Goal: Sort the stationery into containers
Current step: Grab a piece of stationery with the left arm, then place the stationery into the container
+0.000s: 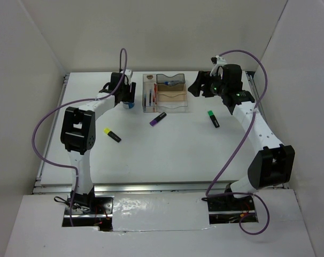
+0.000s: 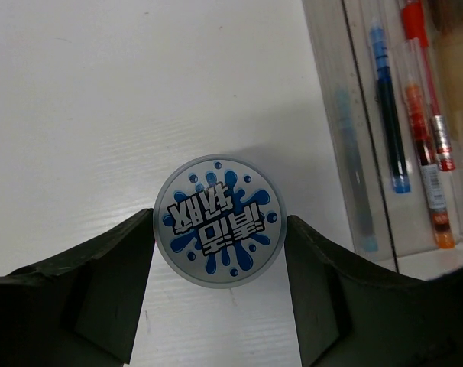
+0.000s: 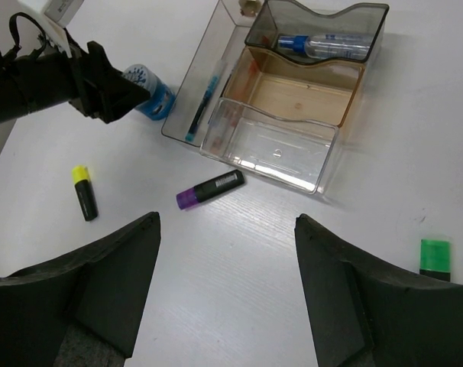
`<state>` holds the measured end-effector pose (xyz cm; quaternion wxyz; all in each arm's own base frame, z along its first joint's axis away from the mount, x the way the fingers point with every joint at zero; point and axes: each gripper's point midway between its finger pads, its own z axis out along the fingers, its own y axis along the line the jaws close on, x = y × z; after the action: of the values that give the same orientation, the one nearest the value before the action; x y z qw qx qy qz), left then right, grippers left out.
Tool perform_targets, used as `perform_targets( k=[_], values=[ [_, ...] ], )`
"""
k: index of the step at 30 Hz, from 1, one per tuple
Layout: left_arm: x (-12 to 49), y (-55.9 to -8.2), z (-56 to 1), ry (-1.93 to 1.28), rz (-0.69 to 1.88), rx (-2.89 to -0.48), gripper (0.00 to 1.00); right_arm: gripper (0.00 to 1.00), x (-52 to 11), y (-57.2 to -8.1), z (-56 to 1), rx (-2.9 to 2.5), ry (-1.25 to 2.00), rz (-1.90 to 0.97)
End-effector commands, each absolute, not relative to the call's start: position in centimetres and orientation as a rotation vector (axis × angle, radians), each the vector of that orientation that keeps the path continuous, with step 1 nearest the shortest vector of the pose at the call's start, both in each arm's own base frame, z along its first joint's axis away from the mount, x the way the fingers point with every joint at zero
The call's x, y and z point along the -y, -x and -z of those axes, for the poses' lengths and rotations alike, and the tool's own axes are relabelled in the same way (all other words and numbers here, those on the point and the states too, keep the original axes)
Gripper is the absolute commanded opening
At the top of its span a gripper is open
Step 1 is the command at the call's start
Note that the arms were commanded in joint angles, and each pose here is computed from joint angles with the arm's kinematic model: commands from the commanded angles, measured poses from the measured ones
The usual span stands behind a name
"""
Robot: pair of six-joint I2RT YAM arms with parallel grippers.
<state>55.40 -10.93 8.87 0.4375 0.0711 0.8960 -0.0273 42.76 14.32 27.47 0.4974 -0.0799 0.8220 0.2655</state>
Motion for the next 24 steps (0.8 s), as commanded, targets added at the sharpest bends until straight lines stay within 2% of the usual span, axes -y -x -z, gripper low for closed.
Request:
perform_targets(
  k=[1,5,13,24],
  values=[
    [13.7,-55.8,-17.1,-0.227,0.163,-2.046,0.33,0.77,-14.3,-42.9,-28.9,-1.928,0.21,-0.647],
    [15.4,-55.5,-21.1,-0.234,0.214,-1.978,0.26,0.77,-14.3,-42.8,-29.0,-1.922,0.21,-0.647],
    [20.7,-54.3,-27.5,-0.316,0.312,-1.851,0.24,0.77,-13.6,-42.8,-29.4,-1.913,0.19,-0.634],
    [27.4,-56.1,-28.1,-0.368,0.392,-1.768,0.23,0.77,-12.8,-42.9,-28.8,-1.923,0.154,-0.644]
  ],
)
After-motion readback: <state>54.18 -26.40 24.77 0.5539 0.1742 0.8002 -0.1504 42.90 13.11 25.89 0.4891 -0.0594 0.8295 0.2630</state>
